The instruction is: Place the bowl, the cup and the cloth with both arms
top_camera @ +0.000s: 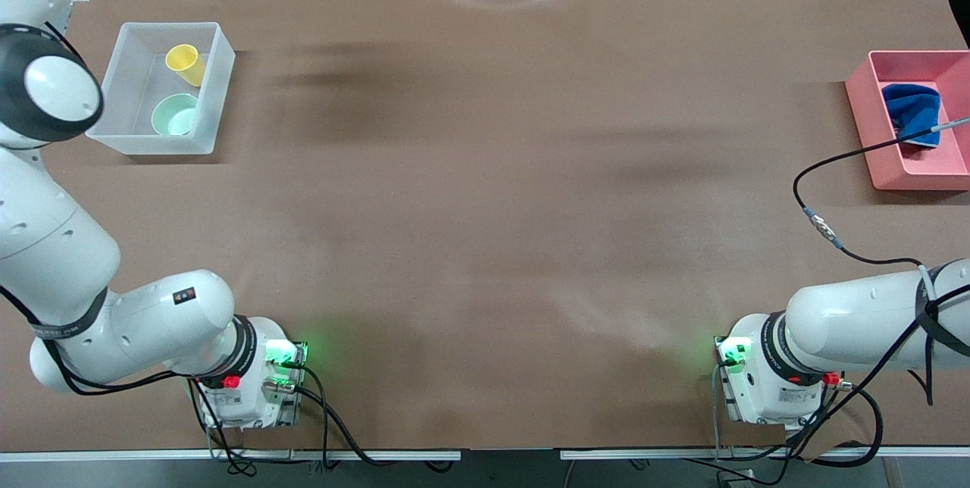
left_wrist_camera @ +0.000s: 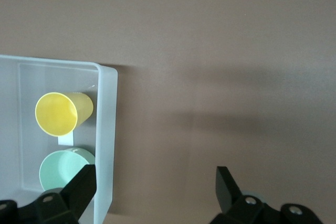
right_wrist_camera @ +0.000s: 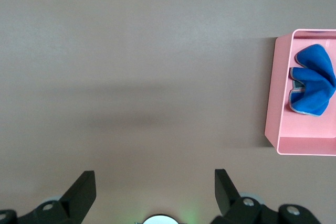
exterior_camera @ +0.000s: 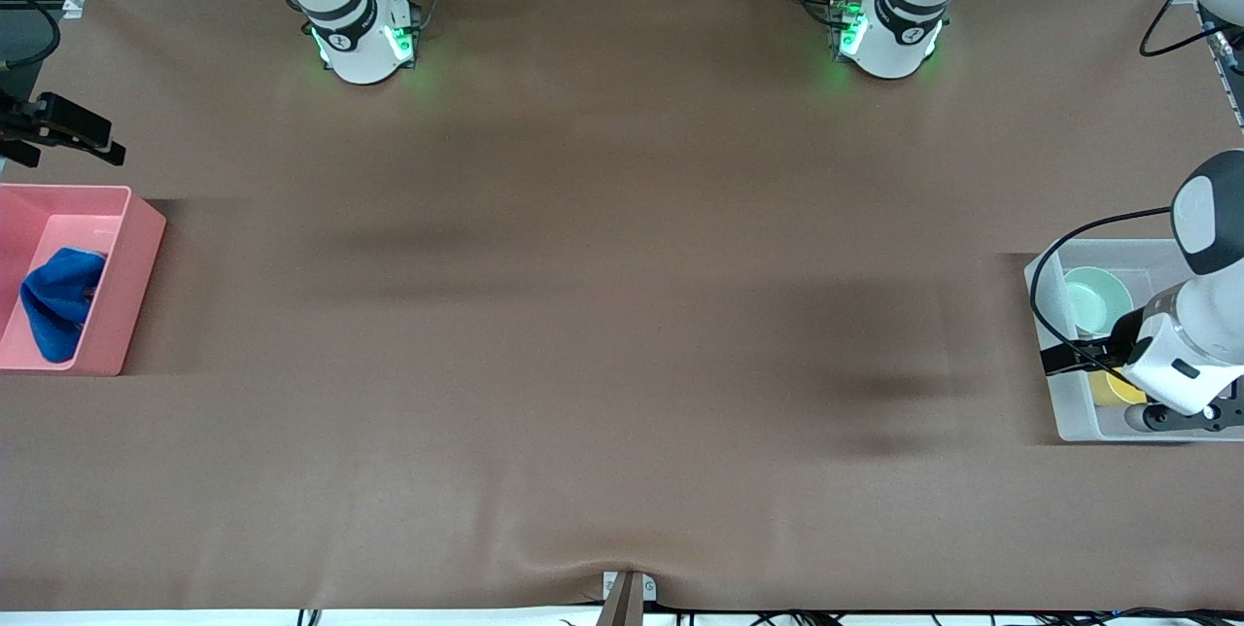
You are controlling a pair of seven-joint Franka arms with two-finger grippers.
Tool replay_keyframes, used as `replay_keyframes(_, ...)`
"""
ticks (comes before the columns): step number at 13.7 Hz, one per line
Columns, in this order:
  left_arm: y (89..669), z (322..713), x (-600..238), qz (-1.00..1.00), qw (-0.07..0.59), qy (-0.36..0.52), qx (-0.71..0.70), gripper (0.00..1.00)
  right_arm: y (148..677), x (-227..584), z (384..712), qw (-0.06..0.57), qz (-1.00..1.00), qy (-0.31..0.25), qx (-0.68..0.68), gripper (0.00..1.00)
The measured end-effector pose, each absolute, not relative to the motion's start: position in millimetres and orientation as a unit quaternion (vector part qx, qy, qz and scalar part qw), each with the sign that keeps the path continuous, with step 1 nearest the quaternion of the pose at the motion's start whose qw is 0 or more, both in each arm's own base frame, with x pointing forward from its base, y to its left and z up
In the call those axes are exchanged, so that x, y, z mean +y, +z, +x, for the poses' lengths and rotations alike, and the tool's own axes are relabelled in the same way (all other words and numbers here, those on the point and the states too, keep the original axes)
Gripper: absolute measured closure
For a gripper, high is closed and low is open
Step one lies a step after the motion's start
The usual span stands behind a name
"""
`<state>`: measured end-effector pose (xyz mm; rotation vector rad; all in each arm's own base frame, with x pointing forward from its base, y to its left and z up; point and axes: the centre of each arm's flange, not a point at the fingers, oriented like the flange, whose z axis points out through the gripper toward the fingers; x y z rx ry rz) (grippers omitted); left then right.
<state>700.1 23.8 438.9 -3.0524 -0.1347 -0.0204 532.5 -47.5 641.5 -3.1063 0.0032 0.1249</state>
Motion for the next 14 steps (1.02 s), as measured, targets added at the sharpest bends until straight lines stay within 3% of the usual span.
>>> replay_keyframes(6,486.1,683.5,-15.9,-0.996,0.061,-0.013,-0.068,0.0,640.9,-46.1,535.0,0.01,-0.999,0.035,-0.001,0.0)
replay_keyframes(14,595.3,613.7,-20.0,-1.0,0.011,0.002,0.025,0.0,640.4,-43.1,537.2,0.006,-0.999,0.032,-0.005,0.0)
